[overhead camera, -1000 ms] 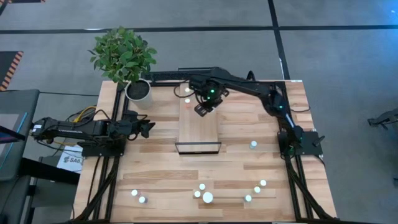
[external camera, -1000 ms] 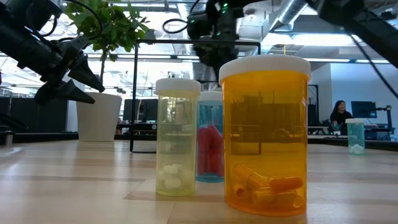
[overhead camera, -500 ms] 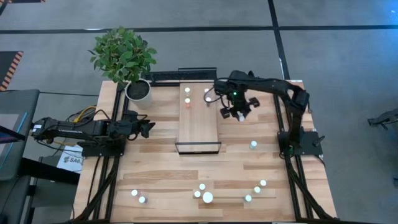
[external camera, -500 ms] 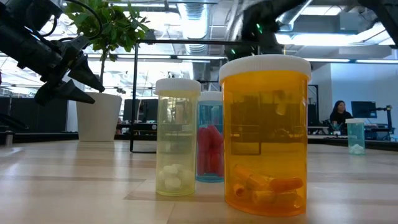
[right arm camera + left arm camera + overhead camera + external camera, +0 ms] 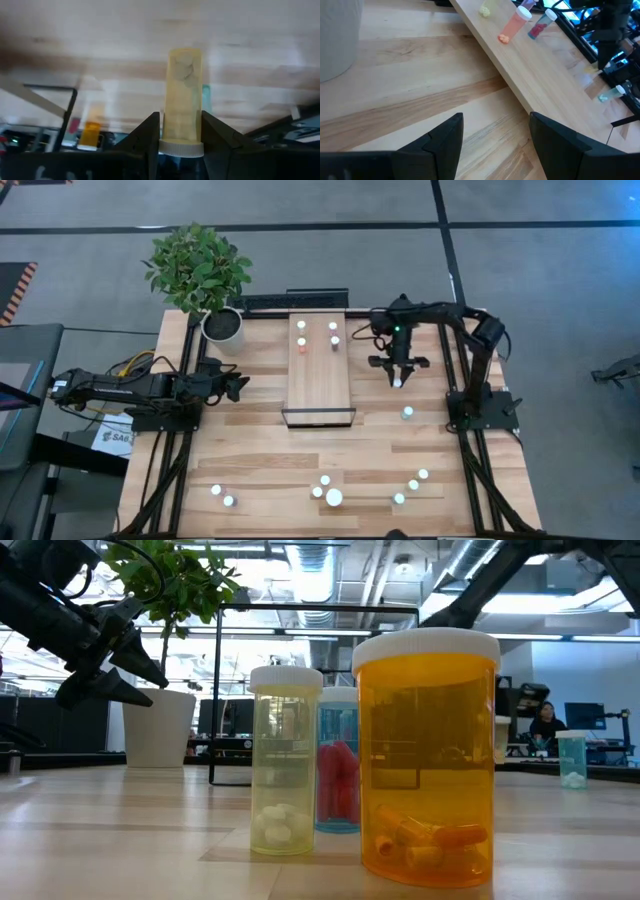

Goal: Pick and place medicine bottles onto shelf by color
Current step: Put the yellow pill bottle on the shelf

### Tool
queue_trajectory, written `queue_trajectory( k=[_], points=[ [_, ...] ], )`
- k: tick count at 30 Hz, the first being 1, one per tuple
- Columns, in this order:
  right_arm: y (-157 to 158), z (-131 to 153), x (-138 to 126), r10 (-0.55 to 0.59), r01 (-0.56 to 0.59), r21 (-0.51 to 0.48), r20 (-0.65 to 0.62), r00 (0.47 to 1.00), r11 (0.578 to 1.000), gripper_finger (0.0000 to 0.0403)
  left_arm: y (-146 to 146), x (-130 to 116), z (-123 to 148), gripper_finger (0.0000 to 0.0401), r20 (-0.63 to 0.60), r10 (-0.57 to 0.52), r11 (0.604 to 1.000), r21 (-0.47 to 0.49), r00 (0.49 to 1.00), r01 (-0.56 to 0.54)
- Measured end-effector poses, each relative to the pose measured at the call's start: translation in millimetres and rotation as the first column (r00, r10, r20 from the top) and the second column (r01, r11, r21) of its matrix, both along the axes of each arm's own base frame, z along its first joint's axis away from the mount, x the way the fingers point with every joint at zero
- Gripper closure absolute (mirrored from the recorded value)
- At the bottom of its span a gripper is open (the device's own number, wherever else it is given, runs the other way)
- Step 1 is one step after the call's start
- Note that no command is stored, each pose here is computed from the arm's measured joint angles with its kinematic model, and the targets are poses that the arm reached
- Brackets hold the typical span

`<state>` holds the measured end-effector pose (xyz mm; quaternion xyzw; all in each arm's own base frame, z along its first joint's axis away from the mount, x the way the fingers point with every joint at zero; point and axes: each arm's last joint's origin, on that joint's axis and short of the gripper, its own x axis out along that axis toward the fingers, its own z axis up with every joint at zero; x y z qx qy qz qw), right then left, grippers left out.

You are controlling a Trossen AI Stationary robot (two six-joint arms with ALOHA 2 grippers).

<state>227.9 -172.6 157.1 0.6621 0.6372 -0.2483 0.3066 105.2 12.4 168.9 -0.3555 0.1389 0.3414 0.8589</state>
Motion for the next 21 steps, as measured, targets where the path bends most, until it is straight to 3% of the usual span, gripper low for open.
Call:
queue_trajectory(
  k=[9, 21],
  points=[
    [-8.9, -13.8, -7.7, -0.13, 0.13, -0.004, 0.014, 0.991, 0.992, 0.0262, 0.0, 0.0, 0.0, 0.0189, 0.0, 0.0, 1.0, 0.0, 1.0, 0.0],
    [-15.2, -16.2, -5.8, -0.141, 0.144, -0.042, 0.067, 0.988, 0.989, 0.0254, 0.0, 0.0, 0.0, 0.0189, 0.0, 0.0, 1.0, 0.0, 1.0, 0.0]
  ],
)
